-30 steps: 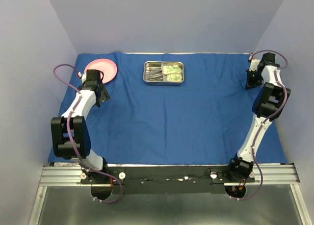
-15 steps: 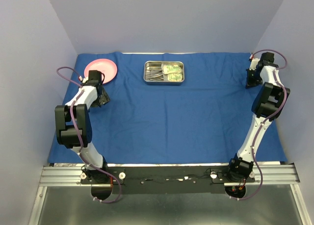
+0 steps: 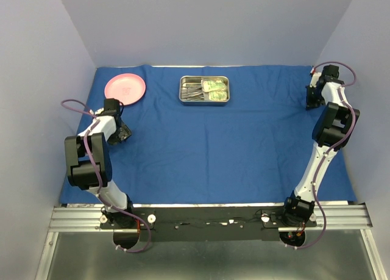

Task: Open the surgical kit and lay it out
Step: Smooth out the surgical kit at the center of the board.

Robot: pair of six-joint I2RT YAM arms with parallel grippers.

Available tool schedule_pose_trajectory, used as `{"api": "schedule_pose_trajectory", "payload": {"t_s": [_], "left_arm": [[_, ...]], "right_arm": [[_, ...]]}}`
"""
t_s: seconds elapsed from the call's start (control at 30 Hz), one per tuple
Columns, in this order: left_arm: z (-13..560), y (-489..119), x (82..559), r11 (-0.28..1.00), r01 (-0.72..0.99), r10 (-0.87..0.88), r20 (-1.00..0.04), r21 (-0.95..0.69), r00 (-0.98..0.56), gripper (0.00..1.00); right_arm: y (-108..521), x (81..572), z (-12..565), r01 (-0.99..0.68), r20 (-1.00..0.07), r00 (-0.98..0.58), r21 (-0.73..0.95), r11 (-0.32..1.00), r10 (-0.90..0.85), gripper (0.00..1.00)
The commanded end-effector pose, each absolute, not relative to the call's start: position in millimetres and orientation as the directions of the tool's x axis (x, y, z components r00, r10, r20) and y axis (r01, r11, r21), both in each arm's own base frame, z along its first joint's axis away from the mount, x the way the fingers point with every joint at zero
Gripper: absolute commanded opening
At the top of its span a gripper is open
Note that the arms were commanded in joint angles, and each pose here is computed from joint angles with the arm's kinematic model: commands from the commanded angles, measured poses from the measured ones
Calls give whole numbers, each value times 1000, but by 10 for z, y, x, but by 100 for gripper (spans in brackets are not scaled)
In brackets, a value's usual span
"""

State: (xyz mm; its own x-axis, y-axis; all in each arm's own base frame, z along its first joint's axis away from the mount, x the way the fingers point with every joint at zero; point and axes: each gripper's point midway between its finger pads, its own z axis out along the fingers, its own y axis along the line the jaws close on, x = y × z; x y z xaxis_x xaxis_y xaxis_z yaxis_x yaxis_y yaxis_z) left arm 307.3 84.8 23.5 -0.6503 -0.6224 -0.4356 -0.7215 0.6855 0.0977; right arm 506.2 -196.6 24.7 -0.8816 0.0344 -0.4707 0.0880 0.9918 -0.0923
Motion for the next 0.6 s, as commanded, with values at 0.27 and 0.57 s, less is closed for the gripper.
{"api": "schedule_pose_trajectory", "payload": {"t_s": [0.27, 0.57], "left_arm": [[-155, 886, 2039, 558, -806, -781, -204, 197, -590, 99], [-14, 850, 1975, 527, -834, -801, -233, 163, -552, 99]], "right_arm": [[-2471, 4891, 200, 205, -456, -887, -247, 947, 73, 17], [-2323, 4961, 410, 218, -504, -857, -173, 960, 104, 42]]}}
